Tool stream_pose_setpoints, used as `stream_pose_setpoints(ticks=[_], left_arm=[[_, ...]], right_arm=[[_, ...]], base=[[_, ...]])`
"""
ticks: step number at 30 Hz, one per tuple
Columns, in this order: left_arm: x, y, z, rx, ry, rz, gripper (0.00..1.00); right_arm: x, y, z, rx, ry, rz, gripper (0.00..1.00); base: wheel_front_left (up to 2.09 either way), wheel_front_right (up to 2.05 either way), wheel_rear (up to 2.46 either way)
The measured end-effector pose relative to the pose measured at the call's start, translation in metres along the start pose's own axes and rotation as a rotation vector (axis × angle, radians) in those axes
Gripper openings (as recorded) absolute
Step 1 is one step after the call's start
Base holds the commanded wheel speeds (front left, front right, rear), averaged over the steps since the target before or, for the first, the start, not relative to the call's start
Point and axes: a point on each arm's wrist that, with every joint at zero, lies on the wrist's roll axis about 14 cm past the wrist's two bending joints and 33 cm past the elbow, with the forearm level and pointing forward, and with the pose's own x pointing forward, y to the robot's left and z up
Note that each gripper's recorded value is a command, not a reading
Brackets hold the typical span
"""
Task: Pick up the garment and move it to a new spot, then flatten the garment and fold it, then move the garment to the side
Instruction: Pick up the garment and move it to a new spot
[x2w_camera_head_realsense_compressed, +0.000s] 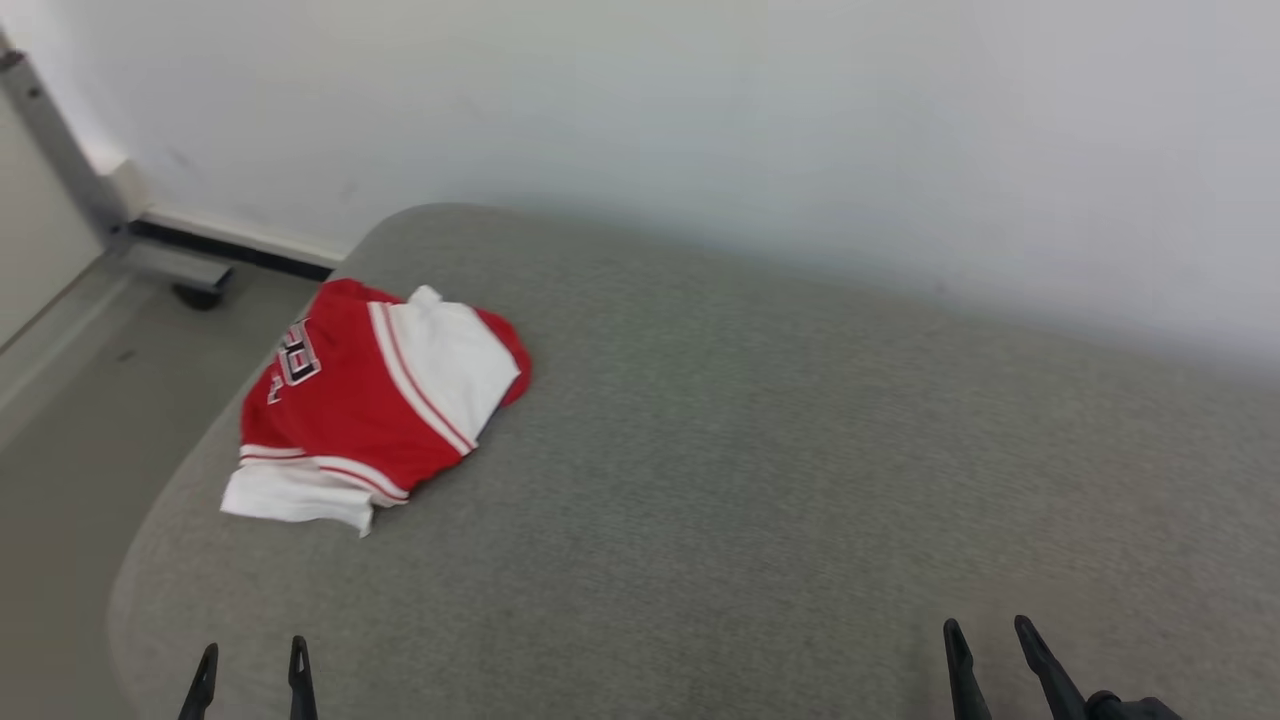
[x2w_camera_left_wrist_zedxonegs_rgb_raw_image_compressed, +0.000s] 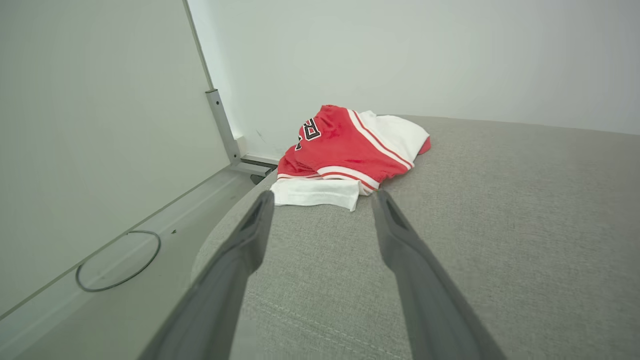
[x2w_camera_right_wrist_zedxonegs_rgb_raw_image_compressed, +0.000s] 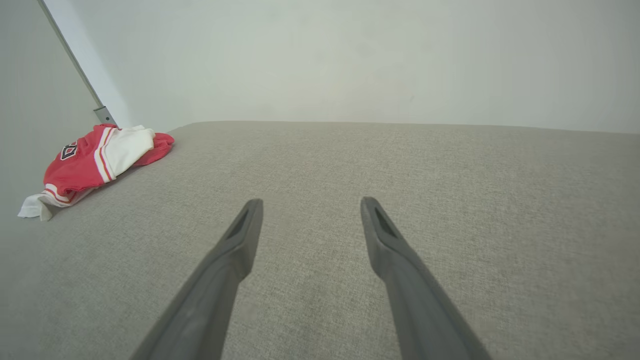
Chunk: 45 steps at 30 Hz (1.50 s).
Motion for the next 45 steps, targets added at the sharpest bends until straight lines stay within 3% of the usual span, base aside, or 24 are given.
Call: stream_pose_setpoints(ticks=[10,24,33,45], left_arm=[[-0.028,0.051,0.000,-0.004,0.006,0.188,1.00],[-0.027,0.055,0.001,-0.010,0.008,0.207,1.00],[0.032,0.048,0.042,-0.004,-0.107,0.122,1.00],[0.163,0.004,0.115,0.027,-0.251,-0.019,1.00]], right_arm=[[0.036,0.047,-0.003,-0.013,0.015,0.169,1.00],[0.043,0.047,-0.005,-0.017,0.022,0.184,1.00],[0.035,0.021,0.001,-0.037,0.001,0.118,1.00],[0.034,-0.041,0.014,-0.044,-0.055,-0.027,1.00]], base=[[0.00,0.00,0.00],[0.00,0.00,0.00],[0.00,0.00,0.00],[0.00,0.00,0.00]])
